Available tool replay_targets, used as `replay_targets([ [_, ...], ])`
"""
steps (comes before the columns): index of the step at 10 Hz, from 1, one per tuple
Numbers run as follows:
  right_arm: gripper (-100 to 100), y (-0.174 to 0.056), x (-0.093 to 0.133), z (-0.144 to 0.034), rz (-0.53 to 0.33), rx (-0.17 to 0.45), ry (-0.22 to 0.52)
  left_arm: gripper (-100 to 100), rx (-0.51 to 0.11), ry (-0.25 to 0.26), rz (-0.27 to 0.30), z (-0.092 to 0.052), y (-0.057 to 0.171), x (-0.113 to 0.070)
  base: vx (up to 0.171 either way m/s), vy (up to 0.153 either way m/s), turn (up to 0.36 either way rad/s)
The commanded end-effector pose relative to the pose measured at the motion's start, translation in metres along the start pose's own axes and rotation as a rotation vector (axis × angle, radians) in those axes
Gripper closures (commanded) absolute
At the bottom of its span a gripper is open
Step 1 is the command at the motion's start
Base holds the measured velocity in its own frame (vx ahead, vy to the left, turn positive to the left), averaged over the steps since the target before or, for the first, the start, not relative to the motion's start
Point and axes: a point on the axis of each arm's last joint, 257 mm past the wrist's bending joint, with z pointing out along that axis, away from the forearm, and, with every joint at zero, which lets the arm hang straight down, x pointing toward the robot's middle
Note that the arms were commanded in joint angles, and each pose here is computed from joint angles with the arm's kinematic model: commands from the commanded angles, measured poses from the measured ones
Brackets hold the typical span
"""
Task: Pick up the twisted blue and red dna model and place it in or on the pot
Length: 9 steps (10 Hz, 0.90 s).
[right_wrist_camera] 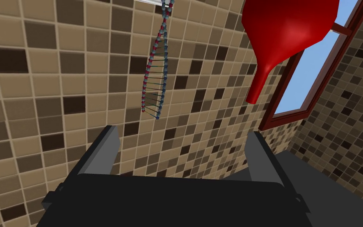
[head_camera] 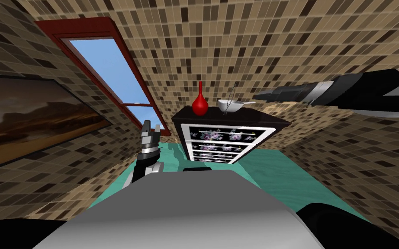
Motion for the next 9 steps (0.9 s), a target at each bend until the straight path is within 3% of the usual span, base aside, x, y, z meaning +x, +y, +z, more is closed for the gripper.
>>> replay_targets([
  [1, -100, 0.002, 0.0, 0.011, 0.004, -0.014, 0.014, 0, 0.0, 0.0, 0.0, 0.0, 0.0, 0.0, 0.071, 0.049, -0.053],
  [9, -100, -0.008, 0.018, 0.071, 0.076, -0.042, 0.11, 0, 0.0, 0.0, 0.0, 0.0, 0.0, 0.0, 0.081, 0.051, -0.052],
])
